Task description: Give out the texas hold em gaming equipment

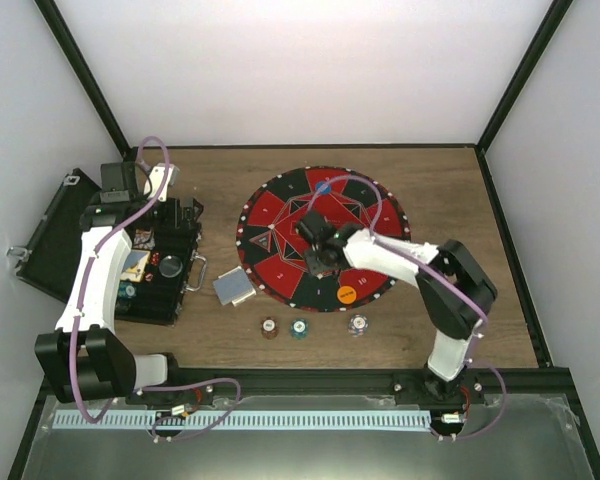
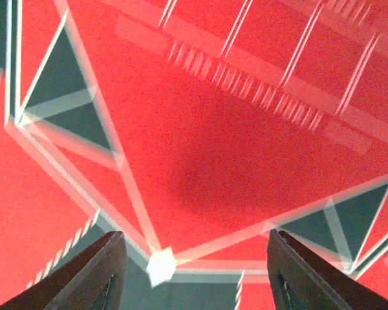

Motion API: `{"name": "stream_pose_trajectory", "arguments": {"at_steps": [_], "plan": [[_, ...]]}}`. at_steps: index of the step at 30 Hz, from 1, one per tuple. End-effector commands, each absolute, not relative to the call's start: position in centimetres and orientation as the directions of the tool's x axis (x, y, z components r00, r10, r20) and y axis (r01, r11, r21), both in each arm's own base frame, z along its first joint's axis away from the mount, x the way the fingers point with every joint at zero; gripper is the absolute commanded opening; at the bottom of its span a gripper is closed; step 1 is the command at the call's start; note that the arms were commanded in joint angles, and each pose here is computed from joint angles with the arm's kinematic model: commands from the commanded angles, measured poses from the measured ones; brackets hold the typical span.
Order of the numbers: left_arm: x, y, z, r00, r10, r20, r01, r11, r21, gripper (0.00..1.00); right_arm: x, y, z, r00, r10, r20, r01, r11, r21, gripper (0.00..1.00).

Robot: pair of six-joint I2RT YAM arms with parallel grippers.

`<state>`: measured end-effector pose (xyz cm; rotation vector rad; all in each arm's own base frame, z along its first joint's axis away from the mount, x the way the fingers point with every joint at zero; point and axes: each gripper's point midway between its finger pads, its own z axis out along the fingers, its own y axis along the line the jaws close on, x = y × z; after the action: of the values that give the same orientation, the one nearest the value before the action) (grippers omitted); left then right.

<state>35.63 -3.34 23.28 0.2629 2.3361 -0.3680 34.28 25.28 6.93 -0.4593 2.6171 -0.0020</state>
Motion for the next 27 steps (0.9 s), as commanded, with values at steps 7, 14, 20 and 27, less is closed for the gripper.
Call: {"name": "stream_pose_trajectory", "arguments": {"at_steps": [7, 14, 20, 27], "plan": [[35.8, -3.6, 24.6, -0.676, 0.076, -0.733, 0.315, 0.929, -0.194, 1.00, 23.6, 22.0, 5.6, -0.911, -0.239, -0.335, -0.252, 0.968, -0.004, 0.48], [35.9, -3.6, 24.5, -0.676, 0.079, -0.733, 0.317, 0.929, -0.193, 1.00, 22.2, 22.0, 4.3, -0.922, -0.241, -0.303, -0.261, 0.965, 0.027, 0.42], [36.1, -3.6, 24.8, -0.673, 0.075, -0.736, 0.318, 0.928, -0.196, 1.00, 21.8, 21.7, 2.9, -0.925, -0.261, -0.275, -0.272, 0.962, 0.003, 0.41], [36.2, -3.6, 25.1, -0.668, 0.072, -0.741, 0.316, 0.928, -0.195, 1.00, 22.3, 20.8, 1.3, -0.929, -0.278, -0.245, -0.266, 0.961, -0.081, 0.38]]}}
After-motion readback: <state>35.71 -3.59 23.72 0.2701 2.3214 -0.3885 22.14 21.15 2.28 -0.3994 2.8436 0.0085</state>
